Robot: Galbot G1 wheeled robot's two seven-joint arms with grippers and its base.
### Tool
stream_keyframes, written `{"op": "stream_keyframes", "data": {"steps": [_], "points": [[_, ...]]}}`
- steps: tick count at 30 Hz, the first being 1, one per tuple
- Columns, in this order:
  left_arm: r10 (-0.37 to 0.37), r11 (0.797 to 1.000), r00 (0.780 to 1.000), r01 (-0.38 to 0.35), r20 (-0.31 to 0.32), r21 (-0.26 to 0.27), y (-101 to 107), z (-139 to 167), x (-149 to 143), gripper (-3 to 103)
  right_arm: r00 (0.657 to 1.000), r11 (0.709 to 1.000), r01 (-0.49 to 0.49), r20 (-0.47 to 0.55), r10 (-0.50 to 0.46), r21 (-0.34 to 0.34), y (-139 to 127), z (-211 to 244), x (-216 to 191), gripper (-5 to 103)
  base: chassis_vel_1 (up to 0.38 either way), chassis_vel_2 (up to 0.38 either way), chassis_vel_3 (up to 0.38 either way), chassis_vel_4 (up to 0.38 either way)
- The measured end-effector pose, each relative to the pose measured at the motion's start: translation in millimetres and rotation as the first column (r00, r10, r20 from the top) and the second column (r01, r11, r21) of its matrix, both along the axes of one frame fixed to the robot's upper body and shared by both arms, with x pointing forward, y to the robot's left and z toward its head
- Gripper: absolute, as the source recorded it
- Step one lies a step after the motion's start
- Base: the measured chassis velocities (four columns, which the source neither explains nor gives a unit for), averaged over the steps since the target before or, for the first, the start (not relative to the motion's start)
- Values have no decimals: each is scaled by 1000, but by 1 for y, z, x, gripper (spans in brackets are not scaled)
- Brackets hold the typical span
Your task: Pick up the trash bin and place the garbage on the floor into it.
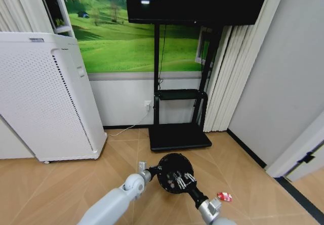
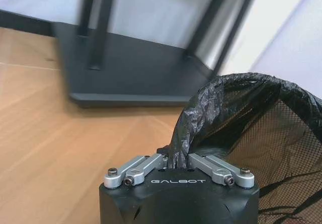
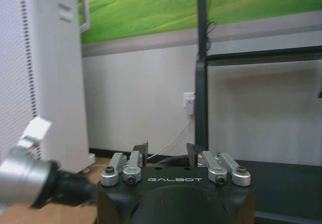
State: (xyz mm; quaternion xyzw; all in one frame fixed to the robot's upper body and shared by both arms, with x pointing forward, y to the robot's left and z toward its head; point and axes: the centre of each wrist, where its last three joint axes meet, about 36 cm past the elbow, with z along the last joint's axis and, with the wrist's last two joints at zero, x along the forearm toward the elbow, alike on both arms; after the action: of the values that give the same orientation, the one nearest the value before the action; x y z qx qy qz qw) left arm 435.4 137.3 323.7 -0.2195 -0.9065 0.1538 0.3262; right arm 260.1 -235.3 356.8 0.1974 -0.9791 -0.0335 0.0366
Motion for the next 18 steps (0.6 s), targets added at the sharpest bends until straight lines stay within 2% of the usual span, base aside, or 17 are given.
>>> {"op": "stream_keyframes", "data": {"steps": [1, 3, 4, 5, 7, 8, 10, 11, 12, 13, 14, 15, 16, 17, 18], "points": [[40, 999, 999, -40, -2, -2, 12, 2, -2, 3, 1000, 1000, 27, 1, -27, 14, 1, 4, 2, 46, 0, 0, 0, 0], [142, 990, 990, -142, -3, 3, 46, 12, -9, 3, 993, 993, 116, -2, -116, 37, 0, 17, 8, 57, 0, 0, 0, 0], [142, 990, 990, -142, -3, 3, 46, 12, -9, 3, 993, 993, 116, -2, -116, 37, 0, 17, 8, 57, 0, 0, 0, 0], [162, 987, 987, -162, -2, 2, 54, 15, -12, 3, 991, 990, 133, -3, -133, 40, -1, 18, 10, 62, 0, 0, 0, 0], [173, 985, 985, -173, -1, 2, 58, 17, -14, 3, 990, 989, 144, -4, -144, 41, -2, 19, 11, 62, 0, 0, 0, 0], [188, 982, 982, -188, -1, 2, 64, 20, -17, 3, 987, 986, 159, -7, -159, 42, -3, 20, 12, 73, 0, 0, 0, 0], [195, 981, 981, -195, 0, 2, 67, 21, -18, 3, 986, 985, 167, -9, -167, 41, -3, 21, 12, 73, 0, 0, 0, 0], [208, 978, 978, -208, 2, 3, 73, 24, -21, 3, 983, 982, 185, -13, -184, 37, -5, 22, 14, 84, 0, 0, 0, 0], [223, 975, 975, -223, 4, 5, 78, 28, -24, 3, 979, 979, 202, -19, -201, 32, -6, 22, 15, 89, 0, 0, 0, 0], [223, 975, 975, -223, 4, 5, 78, 28, -24, 3, 979, 979, 202, -19, -201, 32, -6, 22, 15, 89, 0, 0, 0, 0], [252, 968, 968, -252, 11, 10, 91, 36, -29, 3, 969, 970, 243, -37, -242, 12, -9, 22, 17, 94, 0, 0, 0, 0], [306, 952, 952, -306, 27, 14, 114, 54, -37, 3, 939, 943, 330, -86, -332, -32, -15, 18, 20, 98, 0, 0, 0, 0], [306, 952, 952, -306, 27, 14, 114, 54, -37, 3, 939, 943, 330, -86, -332, -32, -15, 18, 20, 98, 0, 0, 0, 0], [352, 936, 935, -353, 44, 16, 135, 70, -40, 3, 892, 905, 417, -156, -424, -82, -21, 11, 18, 99, 0, 0, 0, 0], [410, 911, 909, -412, 70, 8, 159, 90, -47, 3, 834, 866, 482, -232, -500, -133, -25, -1, 19, 100, 0, 0, 0, 0]]}}
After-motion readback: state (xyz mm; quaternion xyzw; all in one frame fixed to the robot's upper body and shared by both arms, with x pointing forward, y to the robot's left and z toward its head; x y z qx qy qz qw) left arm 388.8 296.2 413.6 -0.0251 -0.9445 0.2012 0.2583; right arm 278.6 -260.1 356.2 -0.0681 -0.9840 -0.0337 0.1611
